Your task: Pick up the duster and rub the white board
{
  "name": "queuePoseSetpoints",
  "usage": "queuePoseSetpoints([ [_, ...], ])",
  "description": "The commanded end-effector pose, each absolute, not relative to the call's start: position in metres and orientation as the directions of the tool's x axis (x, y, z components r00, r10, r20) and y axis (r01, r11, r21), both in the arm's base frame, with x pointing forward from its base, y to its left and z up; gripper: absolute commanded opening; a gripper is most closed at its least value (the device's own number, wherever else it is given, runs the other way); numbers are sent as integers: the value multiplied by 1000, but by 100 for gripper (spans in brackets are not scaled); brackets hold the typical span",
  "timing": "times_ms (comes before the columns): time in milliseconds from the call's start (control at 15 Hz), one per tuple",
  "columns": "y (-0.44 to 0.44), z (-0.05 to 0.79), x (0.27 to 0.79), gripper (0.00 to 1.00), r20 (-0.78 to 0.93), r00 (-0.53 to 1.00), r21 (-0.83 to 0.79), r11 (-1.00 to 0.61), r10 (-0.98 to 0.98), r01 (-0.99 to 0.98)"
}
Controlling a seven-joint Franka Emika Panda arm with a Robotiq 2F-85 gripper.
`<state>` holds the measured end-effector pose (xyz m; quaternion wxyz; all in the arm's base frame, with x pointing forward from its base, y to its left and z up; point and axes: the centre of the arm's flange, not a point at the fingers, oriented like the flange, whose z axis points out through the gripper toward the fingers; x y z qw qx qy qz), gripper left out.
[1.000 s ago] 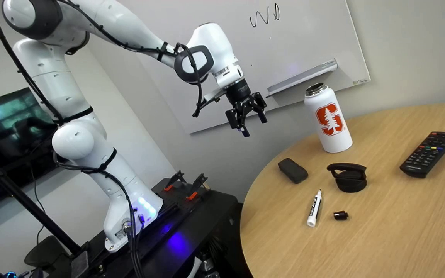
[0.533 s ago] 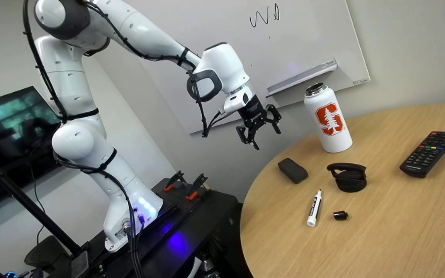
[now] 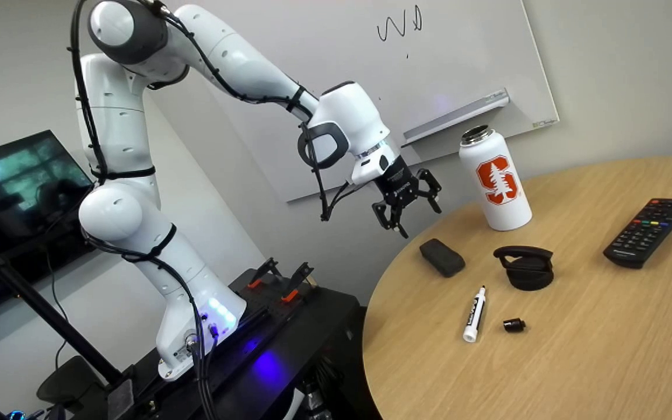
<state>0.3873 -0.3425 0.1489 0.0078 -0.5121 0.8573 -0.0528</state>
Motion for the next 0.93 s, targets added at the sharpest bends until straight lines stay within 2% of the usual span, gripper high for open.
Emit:
queuePoseSetpoints([
  [0,-343,147,389,100,46,-480,-100,474,-876,-875],
  [867,-345,101,403,100,66,-475,-91,469,-877,-879],
])
